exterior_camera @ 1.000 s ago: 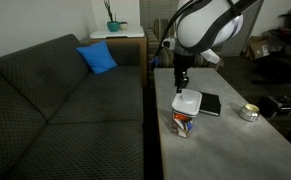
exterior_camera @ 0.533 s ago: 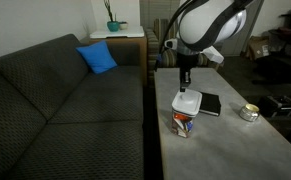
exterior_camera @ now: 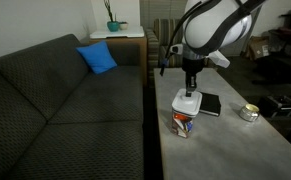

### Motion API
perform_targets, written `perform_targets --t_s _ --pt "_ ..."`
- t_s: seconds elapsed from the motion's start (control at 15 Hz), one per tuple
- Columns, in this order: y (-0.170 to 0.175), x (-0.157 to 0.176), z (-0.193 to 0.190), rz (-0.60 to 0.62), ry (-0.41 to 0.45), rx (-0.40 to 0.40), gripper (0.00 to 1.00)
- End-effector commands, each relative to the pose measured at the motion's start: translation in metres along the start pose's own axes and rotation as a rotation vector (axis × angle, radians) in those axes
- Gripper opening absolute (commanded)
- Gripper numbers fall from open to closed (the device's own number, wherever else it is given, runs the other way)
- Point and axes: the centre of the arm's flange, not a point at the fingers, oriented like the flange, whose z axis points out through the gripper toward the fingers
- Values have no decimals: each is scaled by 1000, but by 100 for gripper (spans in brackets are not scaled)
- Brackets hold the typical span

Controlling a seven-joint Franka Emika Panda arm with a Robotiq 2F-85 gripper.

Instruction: Put the white lid on the storage bowl then push the button on the lid

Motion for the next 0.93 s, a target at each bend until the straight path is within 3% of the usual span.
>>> perform_targets --t_s 0.0,0.87 --pt "-2 -6 7 20 27 38 0" --pt "-12 3 -18 24 25 4 0"
